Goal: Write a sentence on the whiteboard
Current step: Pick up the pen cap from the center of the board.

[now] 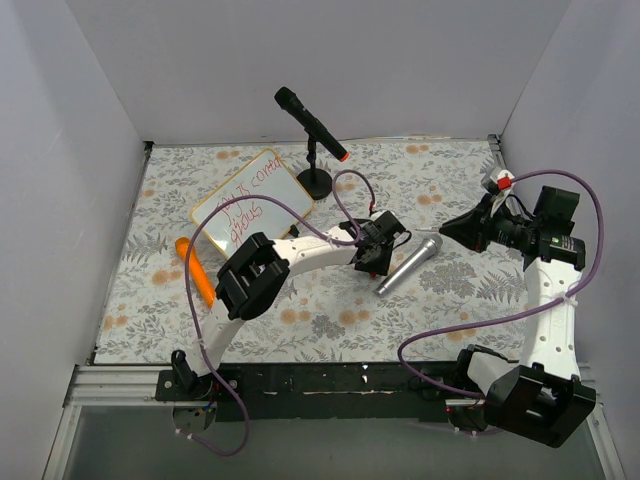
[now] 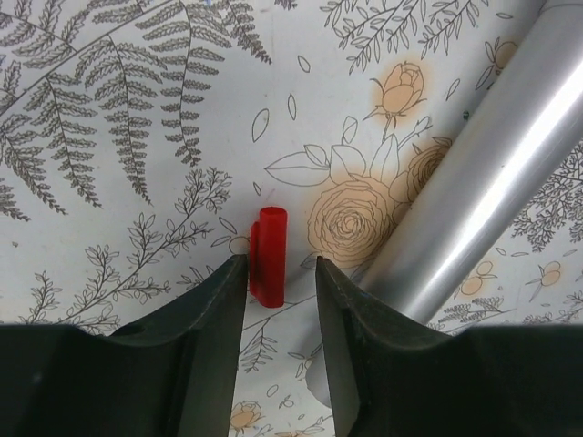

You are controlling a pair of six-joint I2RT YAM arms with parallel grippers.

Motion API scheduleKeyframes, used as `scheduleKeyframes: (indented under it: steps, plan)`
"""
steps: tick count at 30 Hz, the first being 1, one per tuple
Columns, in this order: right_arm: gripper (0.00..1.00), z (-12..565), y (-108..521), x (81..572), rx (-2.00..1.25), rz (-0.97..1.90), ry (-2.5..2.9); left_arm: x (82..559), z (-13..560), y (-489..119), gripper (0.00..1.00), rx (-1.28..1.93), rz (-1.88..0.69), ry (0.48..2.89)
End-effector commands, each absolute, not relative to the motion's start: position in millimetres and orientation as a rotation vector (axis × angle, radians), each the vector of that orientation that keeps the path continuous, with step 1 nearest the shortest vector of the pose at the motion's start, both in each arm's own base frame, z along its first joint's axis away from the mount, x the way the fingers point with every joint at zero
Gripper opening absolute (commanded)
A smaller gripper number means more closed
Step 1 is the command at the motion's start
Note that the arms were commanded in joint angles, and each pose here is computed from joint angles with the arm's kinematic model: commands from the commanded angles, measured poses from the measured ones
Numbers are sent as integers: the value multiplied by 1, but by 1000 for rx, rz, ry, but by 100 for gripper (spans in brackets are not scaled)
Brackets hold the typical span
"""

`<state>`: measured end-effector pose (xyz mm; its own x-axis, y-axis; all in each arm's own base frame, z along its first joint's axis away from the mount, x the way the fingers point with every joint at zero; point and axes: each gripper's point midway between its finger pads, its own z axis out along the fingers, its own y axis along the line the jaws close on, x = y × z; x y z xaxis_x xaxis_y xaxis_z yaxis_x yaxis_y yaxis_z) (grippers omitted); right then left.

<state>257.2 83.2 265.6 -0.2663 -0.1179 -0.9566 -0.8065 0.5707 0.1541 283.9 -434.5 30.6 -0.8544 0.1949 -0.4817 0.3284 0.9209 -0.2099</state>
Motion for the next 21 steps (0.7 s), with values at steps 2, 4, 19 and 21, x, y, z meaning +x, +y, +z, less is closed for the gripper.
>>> scheduleKeyframes:
  steps: [2, 4, 19, 21]
  plan:
    - [1, 270, 85, 257, -781, 816, 1698, 296, 28, -425, 34, 407, -260, 2611]
    - [1, 270, 85, 257, -781, 819, 1696, 296, 23, -421, 34, 417, -226, 2620]
    - [1, 267, 85, 257, -773, 841, 1697, 283, 27, -388, 17, 604, -186, 2603]
    - [1, 267, 85, 257, -775, 841, 1694, 281, 35, -385, 17, 653, -216, 2573]
